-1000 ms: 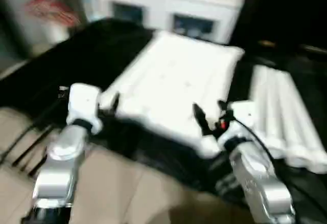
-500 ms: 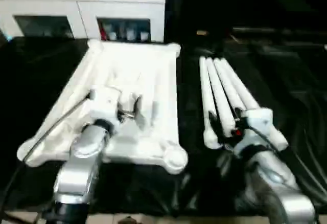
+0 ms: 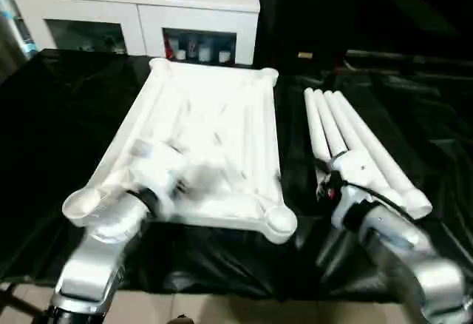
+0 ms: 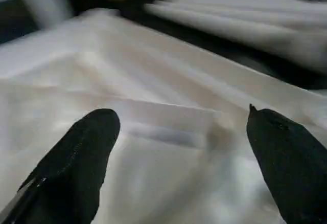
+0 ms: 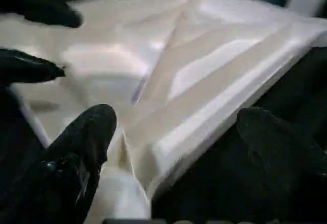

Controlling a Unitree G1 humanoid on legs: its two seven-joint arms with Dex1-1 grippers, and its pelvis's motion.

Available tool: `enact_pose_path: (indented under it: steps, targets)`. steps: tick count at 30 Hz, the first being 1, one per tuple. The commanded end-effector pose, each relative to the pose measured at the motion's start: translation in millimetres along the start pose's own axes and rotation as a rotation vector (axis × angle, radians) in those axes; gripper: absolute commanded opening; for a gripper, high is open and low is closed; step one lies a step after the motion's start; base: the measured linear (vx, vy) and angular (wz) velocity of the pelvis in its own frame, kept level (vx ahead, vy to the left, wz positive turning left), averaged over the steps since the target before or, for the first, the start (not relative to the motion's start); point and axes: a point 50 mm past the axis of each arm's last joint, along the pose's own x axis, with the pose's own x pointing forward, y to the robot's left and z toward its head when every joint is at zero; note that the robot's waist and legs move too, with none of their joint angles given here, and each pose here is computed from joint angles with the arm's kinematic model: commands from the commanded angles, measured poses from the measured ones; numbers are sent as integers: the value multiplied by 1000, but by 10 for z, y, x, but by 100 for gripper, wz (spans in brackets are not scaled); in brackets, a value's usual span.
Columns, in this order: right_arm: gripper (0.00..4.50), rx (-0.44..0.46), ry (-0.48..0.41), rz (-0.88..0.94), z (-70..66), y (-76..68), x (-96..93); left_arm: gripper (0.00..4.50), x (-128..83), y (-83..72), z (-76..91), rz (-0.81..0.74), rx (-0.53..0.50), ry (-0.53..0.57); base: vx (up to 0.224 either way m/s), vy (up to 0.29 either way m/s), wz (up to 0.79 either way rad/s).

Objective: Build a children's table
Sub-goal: Move to table

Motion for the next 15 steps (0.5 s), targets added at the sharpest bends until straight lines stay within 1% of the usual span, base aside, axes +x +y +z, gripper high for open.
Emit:
enact_pose_path:
  steps: [1, 2, 3, 4, 5, 6, 7, 8, 10, 13, 14, 15]
  targets:
    - [424, -26, 56, 114, -9, -23, -33, 450, 61, -77, 65, -180, 5, 10, 0, 0, 0]
    - [424, -26, 56, 114, -9, -23, -33, 450, 61, -77, 65, -180, 5, 10, 0, 0, 0]
    - [424, -38, 73, 139, -13, -38, -51, 450, 73, -93, 72, -228, 13, 18, 0, 0, 0]
    - [424, -56, 97, 167, -23, -57, -81, 450, 98, -118, 66, -304, 37, 50, 0, 0, 0]
    - [426, -70, 114, 186, -30, -69, -105, 432, 113, -131, 57, -356, 57, 78, 0, 0, 0]
    - [426, -77, 137, 213, -42, -78, -143, 432, 134, -149, 31, -424, 57, 125, 0, 0, 0]
    - [426, -77, 141, 219, -43, -78, -152, 432, 139, -153, 27, -439, 57, 132, 0, 0, 0]
    - [426, -80, 149, 234, -45, -78, -164, 415, 150, -147, 24, -460, 72, 142, 0, 0, 0]
    - [426, -85, 156, 249, -46, -75, -176, 404, 168, -129, 23, -492, 98, 159, 0, 0, 0]
    - [426, -89, 159, 275, -43, -49, -189, 390, 200, -75, 27, -559, 113, 202, 0, 0, 0]
    - [426, -88, 158, 279, -41, -42, -188, 369, 201, -66, 28, -567, 114, 206, 0, 0, 0]
    - [426, -90, 159, 289, -41, -30, -194, 361, 198, -57, 22, -575, 111, 218, 0, 0, 0]
